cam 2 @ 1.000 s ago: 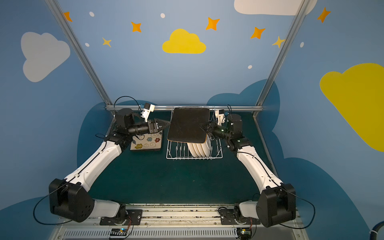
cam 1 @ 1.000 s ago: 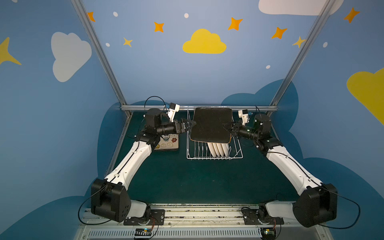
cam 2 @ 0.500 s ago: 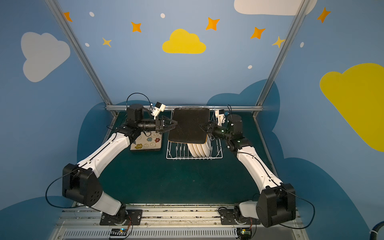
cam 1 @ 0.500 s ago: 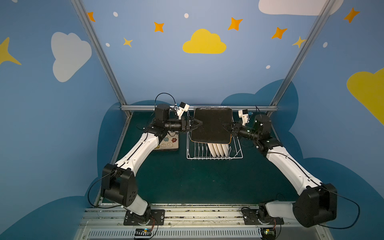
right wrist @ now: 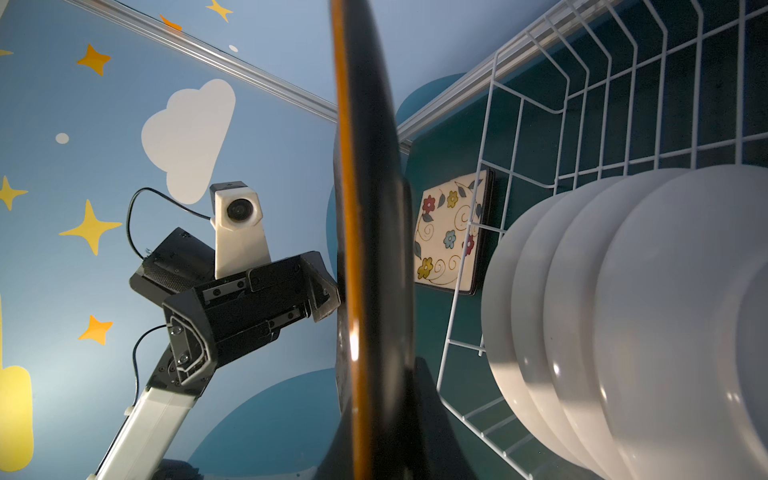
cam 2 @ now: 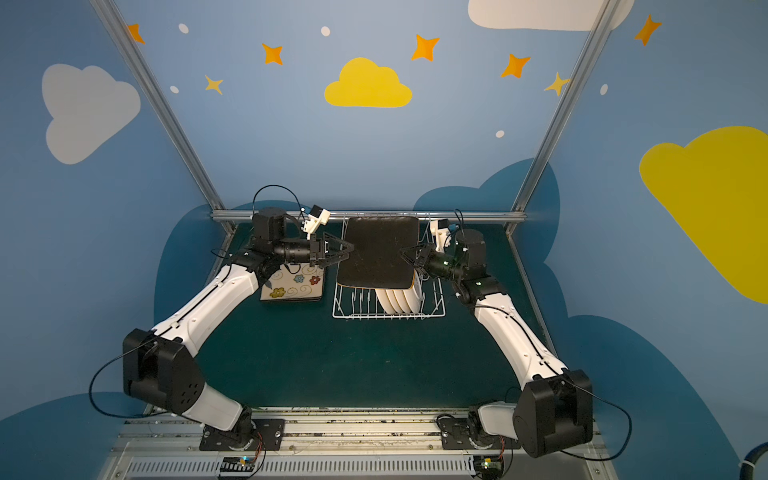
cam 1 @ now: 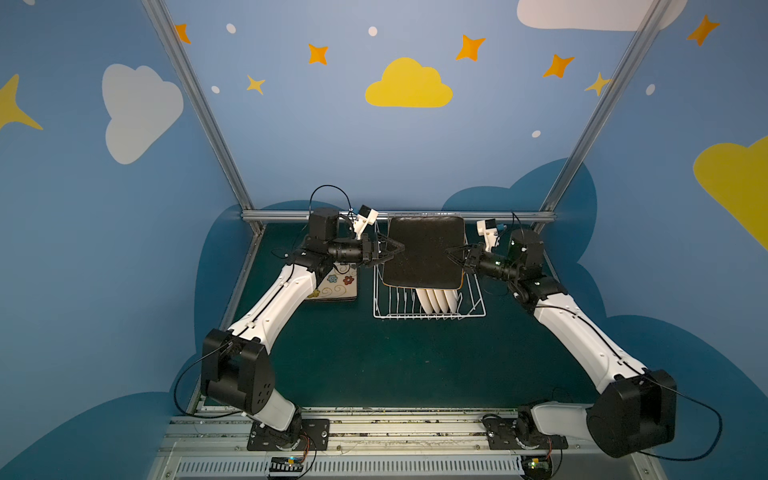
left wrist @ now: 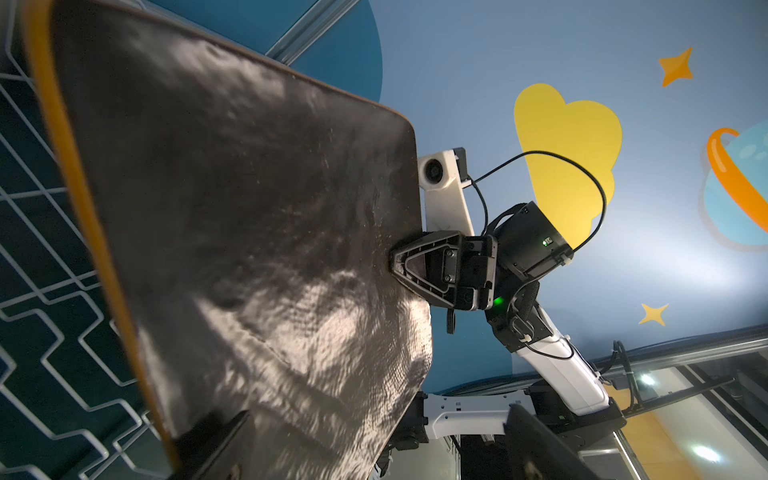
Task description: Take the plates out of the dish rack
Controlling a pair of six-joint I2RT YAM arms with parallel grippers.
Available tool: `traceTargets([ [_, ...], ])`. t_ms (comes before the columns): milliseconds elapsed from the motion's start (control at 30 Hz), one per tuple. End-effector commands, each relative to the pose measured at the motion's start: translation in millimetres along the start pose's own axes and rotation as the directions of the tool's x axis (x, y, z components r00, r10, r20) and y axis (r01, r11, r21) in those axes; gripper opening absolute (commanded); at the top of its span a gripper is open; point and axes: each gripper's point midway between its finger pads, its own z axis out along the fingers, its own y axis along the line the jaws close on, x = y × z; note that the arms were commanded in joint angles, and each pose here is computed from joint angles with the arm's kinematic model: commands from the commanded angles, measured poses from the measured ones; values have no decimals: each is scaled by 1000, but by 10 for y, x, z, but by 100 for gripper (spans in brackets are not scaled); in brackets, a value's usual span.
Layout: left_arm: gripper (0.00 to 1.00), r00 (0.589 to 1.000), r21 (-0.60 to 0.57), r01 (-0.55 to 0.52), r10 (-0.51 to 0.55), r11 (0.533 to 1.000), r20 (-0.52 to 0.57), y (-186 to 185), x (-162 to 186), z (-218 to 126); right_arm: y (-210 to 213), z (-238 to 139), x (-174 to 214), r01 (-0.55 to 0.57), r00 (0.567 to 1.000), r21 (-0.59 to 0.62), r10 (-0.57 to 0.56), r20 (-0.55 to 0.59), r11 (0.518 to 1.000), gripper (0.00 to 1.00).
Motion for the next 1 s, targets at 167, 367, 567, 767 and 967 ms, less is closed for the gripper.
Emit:
traceTargets([
  [167,95,997,-50,-59,61,997,45,-53,-65,-215,713,-209,-170,182,982,-180,-169,85,967,0],
  [367,95,999,-67,-39,41,997,33,56,-40,-187,741,-203,-161,186,982,-190,-174,79,964,0],
  [567,95,1000,-63,8,-7,998,10,161,-12,-114,769,-160,-142,186,982,-208,-176,62,960,0],
  [767,95,999,-33,21,-22,999,-33,147,41,17,770,-97,-120,184,983,-215,-177,49,959,0],
  [967,87,996,12,38,-37,999,-77,109,101,126,745,-62,-108,188,982,-214,-182,47,959,0],
])
